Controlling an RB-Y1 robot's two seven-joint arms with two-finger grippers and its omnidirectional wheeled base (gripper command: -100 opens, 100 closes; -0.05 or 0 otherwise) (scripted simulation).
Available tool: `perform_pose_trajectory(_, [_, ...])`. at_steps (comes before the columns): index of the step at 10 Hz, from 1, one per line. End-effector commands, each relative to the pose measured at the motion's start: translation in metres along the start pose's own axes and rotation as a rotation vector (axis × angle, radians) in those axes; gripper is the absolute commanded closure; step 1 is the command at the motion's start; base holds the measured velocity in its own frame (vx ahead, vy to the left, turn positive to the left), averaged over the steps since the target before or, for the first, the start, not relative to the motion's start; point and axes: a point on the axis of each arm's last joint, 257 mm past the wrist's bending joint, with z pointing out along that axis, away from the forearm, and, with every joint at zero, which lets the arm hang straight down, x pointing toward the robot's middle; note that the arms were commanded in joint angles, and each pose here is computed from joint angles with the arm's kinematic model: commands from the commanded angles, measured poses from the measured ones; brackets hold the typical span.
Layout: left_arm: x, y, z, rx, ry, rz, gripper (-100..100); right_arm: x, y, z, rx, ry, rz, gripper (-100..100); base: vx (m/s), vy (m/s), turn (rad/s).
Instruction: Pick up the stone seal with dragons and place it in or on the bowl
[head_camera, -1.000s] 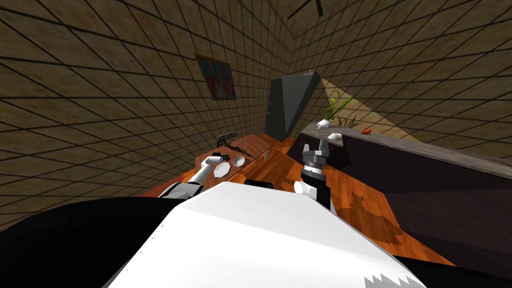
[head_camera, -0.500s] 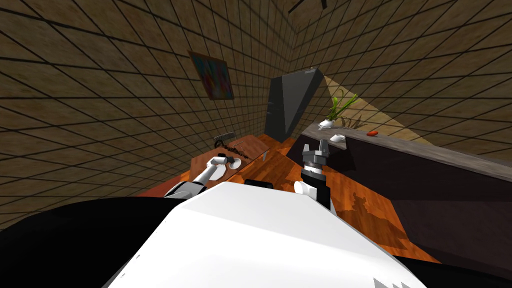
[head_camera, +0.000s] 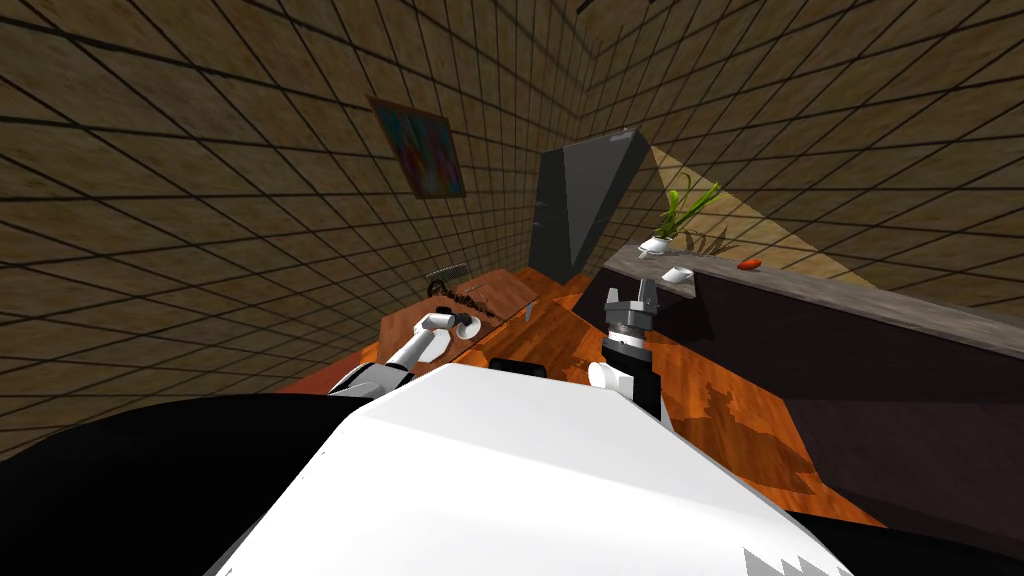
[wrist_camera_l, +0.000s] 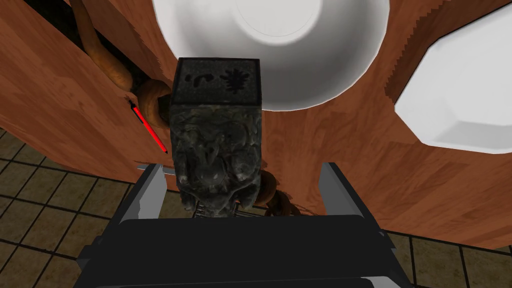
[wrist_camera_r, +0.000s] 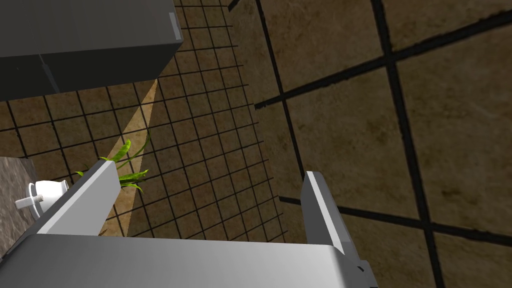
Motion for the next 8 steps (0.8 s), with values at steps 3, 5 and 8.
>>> perform_pose_trajectory(3, [-0.008,0.037,0.000,-0.045,0.009,0.000,-100,0.000,0.000,0.000,0.000,0.000,0.000,0,0.010,-0.026,-0.047])
perform_pose_trajectory(5, [0.003,0.041,0.002,-0.035,0.045,-0.002,-100,0.000,0.000,0.000,0.000,0.000,0.000,0,0.018,-0.075,-0.034])
perform_pose_trajectory(8, [0.002,0.084,0.001,-0.079,0.073,-0.013,-100,0.000,0.000,0.000,0.000,0.000,0.000,0,0.015,-0.050,-0.076])
